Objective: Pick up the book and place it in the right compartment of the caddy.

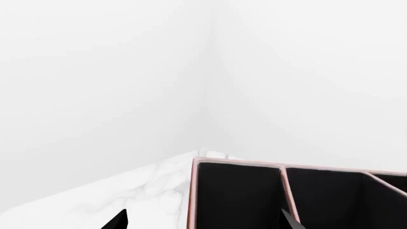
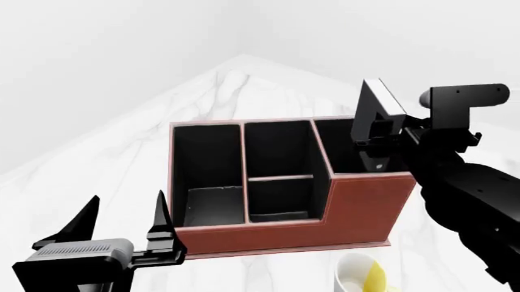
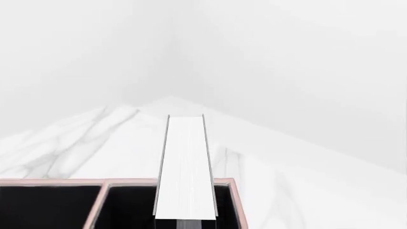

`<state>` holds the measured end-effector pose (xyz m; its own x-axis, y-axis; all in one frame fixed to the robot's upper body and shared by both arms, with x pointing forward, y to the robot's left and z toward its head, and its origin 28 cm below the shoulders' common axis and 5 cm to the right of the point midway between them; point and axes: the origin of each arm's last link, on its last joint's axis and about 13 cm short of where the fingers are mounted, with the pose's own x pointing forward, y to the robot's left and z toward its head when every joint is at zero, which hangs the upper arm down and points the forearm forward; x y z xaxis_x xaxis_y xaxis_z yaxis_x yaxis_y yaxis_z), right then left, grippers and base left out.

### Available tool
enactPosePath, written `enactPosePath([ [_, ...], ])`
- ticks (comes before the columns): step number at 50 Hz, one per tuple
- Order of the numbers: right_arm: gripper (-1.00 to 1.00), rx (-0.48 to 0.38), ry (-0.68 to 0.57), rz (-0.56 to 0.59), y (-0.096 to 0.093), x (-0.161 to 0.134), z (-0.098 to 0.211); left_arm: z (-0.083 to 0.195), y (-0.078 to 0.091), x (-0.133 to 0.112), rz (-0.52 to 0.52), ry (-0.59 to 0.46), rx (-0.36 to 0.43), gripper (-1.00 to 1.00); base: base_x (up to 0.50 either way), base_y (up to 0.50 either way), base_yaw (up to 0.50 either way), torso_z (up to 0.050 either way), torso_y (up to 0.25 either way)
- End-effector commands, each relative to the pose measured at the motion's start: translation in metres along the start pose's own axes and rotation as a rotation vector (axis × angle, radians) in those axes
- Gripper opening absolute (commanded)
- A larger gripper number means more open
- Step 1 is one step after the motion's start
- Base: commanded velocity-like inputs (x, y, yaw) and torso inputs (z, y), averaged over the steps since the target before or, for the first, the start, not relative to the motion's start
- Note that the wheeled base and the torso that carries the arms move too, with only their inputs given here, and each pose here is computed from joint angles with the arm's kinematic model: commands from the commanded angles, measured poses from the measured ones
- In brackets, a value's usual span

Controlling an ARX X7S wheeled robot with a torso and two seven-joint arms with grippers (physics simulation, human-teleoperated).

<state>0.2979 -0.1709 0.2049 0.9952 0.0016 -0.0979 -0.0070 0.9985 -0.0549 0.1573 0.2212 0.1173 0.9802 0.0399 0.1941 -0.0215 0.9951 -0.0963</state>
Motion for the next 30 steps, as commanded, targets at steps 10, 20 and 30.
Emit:
enactPosePath([
  [10, -1.00, -0.016, -0.007, -0.042, -0.006, 0.007, -0.009, 0.000, 0.000, 0.000, 0.000, 0.000, 0.000, 1.00, 0.00, 0.00, 0.00, 0.001, 0.001],
  [20, -1.00, -0.009, 0.008, -0.048, -0.007, 0.010, -0.016, -0.001, 0.000, 0.000, 0.001, 0.001, -0.001, 1.00, 0.00, 0.00, 0.00, 0.000, 0.002],
  [30, -1.00, -0.007, 0.014, -0.050, -0.007, 0.012, -0.019, -0.001, 0.000, 0.001, 0.002, 0.001, 0.000, 1.00, 0.00, 0.00, 0.00, 0.000, 0.001],
])
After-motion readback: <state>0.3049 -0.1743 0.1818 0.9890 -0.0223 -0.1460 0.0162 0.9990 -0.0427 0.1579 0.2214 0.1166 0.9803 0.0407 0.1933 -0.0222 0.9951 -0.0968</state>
